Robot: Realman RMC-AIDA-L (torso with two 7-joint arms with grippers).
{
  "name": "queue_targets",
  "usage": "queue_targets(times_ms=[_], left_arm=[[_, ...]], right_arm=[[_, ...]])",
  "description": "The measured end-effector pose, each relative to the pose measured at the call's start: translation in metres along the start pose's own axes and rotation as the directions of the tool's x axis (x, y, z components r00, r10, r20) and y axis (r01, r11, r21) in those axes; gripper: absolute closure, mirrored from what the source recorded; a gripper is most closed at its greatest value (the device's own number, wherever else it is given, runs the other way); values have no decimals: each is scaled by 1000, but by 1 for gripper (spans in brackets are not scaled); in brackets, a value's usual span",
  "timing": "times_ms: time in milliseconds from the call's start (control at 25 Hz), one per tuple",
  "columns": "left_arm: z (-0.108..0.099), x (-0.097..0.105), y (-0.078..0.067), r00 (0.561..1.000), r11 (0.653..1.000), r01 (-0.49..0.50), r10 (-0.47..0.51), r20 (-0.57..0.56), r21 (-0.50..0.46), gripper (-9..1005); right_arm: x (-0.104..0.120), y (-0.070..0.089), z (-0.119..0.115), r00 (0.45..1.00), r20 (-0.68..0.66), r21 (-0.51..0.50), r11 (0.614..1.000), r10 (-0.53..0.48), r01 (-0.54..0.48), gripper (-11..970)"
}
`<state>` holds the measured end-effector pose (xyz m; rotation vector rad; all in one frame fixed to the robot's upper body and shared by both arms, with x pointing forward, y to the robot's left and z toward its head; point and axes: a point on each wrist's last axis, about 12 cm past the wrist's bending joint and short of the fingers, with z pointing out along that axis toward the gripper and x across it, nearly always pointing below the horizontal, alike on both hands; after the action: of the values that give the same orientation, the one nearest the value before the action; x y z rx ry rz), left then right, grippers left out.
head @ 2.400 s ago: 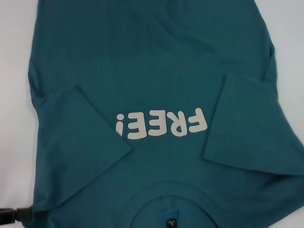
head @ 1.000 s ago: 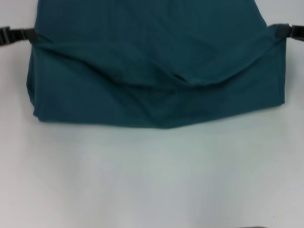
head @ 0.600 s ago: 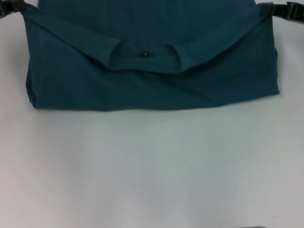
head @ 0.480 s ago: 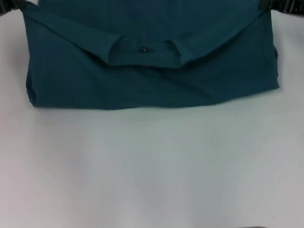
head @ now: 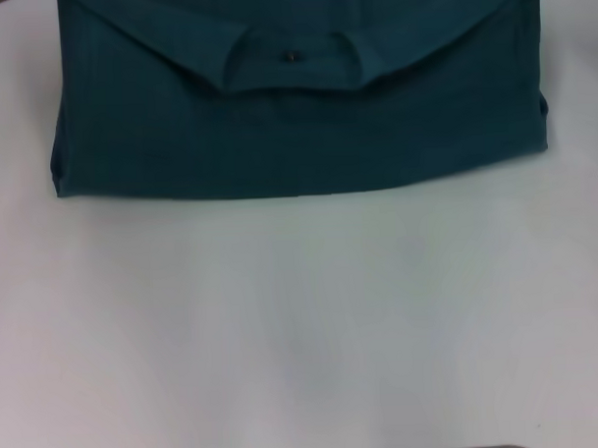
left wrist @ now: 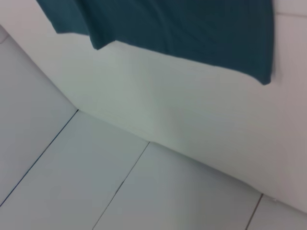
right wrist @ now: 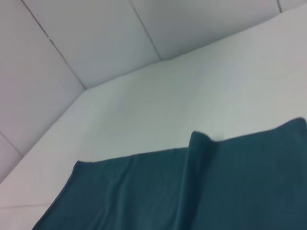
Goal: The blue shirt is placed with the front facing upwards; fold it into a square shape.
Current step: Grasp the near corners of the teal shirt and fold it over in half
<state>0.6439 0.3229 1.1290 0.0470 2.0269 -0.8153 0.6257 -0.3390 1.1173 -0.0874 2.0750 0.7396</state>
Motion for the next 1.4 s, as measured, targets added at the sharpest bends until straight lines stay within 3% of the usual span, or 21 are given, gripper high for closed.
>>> queue_targets(times_ms=[360, 800, 1400], left_arm=[[10, -7, -7, 999, 1000, -5, 5, 39, 4, 898], [20, 18, -4, 998, 999, 21, -18, 65, -43, 894], [37, 47, -14, 997, 997, 27, -23, 72, -68, 887]], right_arm=[[-18, 0, 5, 999, 5, 36, 999, -36, 36, 914], [-5, -3, 18, 999, -14, 114, 992, -51, 52, 912], [10, 0, 42, 996, -54, 200, 977, -64, 74, 910]])
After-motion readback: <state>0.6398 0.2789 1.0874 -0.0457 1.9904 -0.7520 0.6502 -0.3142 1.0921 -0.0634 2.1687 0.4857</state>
